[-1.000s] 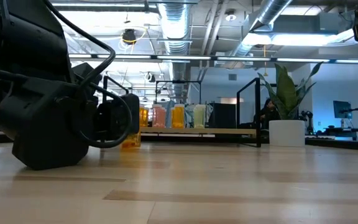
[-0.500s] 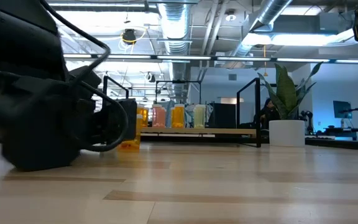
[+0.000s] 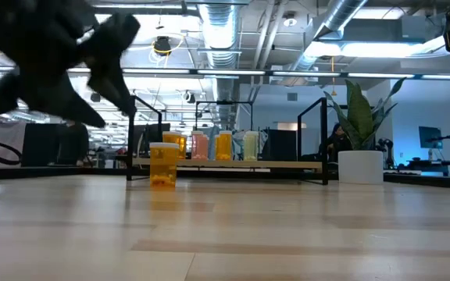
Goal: Pick and place medicine bottles onto shelf by color
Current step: Put the big orange pill bottle on the shelf aligned with the other big orange pill bottles
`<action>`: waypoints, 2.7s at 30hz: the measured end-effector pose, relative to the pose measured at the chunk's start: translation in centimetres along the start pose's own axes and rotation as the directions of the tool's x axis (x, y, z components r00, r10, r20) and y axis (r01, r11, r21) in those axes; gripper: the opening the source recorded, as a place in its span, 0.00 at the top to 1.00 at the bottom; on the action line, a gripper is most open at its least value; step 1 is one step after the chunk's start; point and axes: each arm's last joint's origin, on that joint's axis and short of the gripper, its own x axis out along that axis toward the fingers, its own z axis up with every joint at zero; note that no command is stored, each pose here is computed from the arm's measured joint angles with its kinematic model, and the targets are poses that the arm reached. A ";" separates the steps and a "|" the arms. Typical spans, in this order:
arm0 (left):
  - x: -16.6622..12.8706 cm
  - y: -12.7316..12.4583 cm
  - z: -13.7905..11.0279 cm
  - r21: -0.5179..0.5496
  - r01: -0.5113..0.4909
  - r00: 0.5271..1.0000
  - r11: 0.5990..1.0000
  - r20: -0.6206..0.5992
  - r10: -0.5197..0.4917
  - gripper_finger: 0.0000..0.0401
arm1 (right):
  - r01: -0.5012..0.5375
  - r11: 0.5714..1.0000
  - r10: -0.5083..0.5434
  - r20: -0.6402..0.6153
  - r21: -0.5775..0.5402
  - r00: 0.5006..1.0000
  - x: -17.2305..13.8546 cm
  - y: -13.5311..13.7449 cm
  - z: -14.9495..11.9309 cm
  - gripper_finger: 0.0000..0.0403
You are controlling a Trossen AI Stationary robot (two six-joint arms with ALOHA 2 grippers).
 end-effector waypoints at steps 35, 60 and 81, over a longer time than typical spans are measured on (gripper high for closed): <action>11.7 -1.0 17.7 -0.199 -0.239 0.640 0.950 -0.768 0.000 0.02 | -0.002 1.000 0.002 0.000 0.001 1.000 0.0 0.0 0.0 0.44; 16.9 -1.9 16.1 -0.024 -0.389 0.513 0.921 -0.836 0.195 0.01 | 0.000 1.000 0.000 0.000 0.000 1.000 0.0 0.0 0.0 0.44; 18.7 -2.1 13.5 0.042 -0.394 0.466 0.918 -0.852 0.239 0.06 | 0.000 1.000 0.000 0.000 0.000 1.000 0.0 0.0 0.0 0.44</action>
